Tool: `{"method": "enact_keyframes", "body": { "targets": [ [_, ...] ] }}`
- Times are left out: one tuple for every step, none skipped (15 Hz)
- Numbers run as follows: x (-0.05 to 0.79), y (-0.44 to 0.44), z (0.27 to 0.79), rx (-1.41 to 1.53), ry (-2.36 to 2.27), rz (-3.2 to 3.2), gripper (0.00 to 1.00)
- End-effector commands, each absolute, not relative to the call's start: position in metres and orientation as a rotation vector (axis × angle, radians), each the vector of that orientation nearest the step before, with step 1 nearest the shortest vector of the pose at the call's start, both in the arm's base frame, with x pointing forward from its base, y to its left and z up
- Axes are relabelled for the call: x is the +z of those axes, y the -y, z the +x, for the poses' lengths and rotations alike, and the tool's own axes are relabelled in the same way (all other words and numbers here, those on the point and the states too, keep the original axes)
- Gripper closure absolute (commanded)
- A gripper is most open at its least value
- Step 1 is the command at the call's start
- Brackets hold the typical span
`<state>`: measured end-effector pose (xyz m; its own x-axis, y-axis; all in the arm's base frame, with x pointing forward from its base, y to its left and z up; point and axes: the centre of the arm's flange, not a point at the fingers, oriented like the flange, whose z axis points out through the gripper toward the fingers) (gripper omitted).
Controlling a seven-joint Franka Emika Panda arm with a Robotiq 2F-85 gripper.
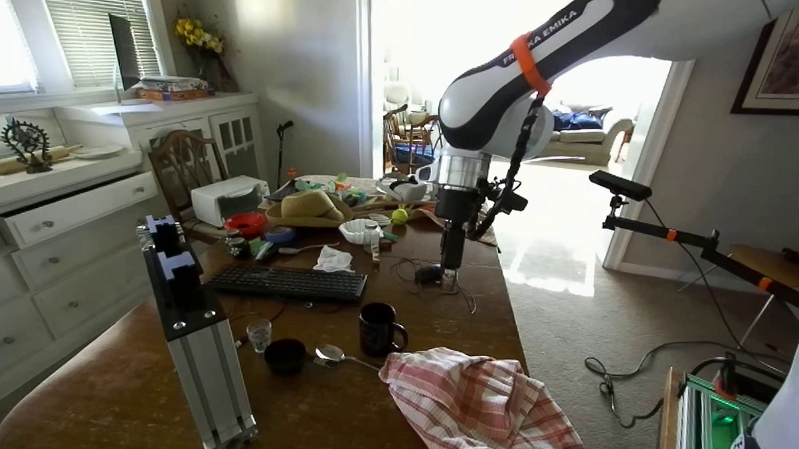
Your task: Fold the towel
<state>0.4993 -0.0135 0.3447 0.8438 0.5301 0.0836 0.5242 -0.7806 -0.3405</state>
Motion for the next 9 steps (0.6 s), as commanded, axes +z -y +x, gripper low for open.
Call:
{"method": "enact_keyframes", "body": {
  "targets": [
    [0.291,0.031,0.516,-0.018,0.949,-2.483,0.00],
    [0.279,0.033,0.517,-0.020,0.988,-2.434,0.00],
    [0.268,0.036,0.518,-0.019,1.031,-2.388,0.00],
    [0.255,0.042,0.519,-0.006,1.066,-2.341,0.00],
    [0.244,0.047,0.519,0.006,1.088,-2.313,0.00],
    [0.232,0.054,0.518,0.017,1.095,-2.302,0.00],
    [0.220,0.061,0.518,0.034,1.094,-2.299,0.00],
    [0.209,0.070,0.518,0.044,1.090,-2.298,0.00],
    [0.199,0.078,0.516,0.046,1.080,-2.301,0.00]
  ]
}}
